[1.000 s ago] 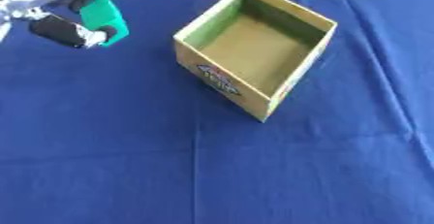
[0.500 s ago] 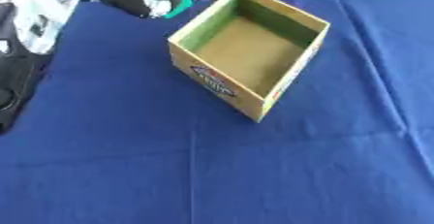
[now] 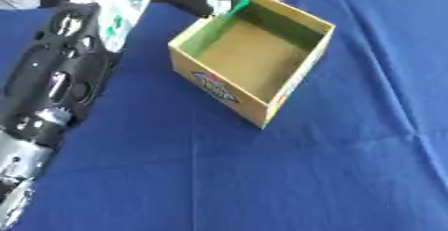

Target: Pick up objects on the table and place them in the box.

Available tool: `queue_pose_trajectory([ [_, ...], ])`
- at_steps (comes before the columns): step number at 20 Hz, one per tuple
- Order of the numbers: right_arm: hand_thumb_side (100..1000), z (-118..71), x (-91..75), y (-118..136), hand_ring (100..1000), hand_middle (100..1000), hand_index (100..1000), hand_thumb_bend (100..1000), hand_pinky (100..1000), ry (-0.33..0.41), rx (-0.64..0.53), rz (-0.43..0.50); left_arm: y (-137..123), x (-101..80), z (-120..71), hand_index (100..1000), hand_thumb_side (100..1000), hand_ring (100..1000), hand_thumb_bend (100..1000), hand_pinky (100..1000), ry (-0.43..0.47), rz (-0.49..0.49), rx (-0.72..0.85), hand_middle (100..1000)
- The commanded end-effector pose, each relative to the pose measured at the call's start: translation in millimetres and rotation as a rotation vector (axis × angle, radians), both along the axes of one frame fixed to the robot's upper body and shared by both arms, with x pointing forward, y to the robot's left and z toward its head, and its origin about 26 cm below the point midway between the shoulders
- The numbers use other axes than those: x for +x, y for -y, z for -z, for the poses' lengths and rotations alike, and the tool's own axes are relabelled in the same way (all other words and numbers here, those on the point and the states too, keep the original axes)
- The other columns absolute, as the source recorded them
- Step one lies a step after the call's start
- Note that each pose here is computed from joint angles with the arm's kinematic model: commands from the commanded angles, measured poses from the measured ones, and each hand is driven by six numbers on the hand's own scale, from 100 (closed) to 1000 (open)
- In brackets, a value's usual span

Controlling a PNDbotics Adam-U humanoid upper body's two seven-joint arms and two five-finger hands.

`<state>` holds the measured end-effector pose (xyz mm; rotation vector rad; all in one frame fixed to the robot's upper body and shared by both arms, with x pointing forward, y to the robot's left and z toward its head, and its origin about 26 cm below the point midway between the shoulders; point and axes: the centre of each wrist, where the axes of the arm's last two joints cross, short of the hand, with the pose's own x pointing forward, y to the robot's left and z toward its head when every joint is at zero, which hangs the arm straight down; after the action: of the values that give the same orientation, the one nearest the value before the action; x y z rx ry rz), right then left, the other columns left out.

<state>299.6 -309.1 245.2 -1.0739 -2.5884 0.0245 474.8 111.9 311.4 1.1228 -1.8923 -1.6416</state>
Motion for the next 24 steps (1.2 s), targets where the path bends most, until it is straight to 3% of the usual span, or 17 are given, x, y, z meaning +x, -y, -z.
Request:
queue_pose_trajectory([
  [1,892,-9.2,-1.7,-2,714,554,664,100,725,0.028,-0.014,-0.02,10,3.8,-3.1,500,651,429,100,339,0.086,-0.009,-0.008,343],
  [8,883,-9.3,-1.5,-3,716,553,664,100,727,0.03,-0.008,-0.025,17,14.0,33.0,510,686,460,100,375,0.07,0.014,0.081,353],
  [10,881,-9.1,-1.5,-3,716,553,664,100,727,0.03,-0.005,-0.025,17,15.4,42.9,523,704,480,100,421,0.04,0.02,0.107,360],
  [12,876,-8.9,-1.2,-4,716,553,665,100,728,0.03,-0.002,-0.03,17,17.1,52.7,598,760,558,110,589,0.0,0.024,0.129,426],
  [14,876,-9.2,-1.1,-4,716,553,665,100,728,0.031,0.0,-0.032,15,18.3,59.0,625,770,577,137,623,-0.026,0.027,0.147,445],
  [16,876,-9.5,-1.1,-4,716,553,665,100,728,0.032,-0.001,-0.033,14,19.3,65.6,721,821,663,261,730,-0.05,0.027,0.159,535],
  [19,874,-9.2,-1.2,-4,717,552,665,100,729,0.03,0.0,-0.032,13,19.6,68.8,947,946,859,420,827,-0.063,0.037,0.166,780],
  [20,874,-9.0,-1.2,-4,717,552,665,100,729,0.029,0.001,-0.032,13,19.3,67.6,959,952,870,436,836,-0.058,0.041,0.163,795],
  [21,874,-8.8,-1.2,-4,717,552,665,100,728,0.029,0.001,-0.033,13,18.7,65.0,1000,1000,967,590,950,-0.046,0.042,0.157,887],
  [24,876,-8.4,-1.2,-4,717,552,665,100,728,0.027,0.001,-0.034,11,15.7,52.0,1000,1000,1000,616,1000,0.029,0.02,0.107,932],
])
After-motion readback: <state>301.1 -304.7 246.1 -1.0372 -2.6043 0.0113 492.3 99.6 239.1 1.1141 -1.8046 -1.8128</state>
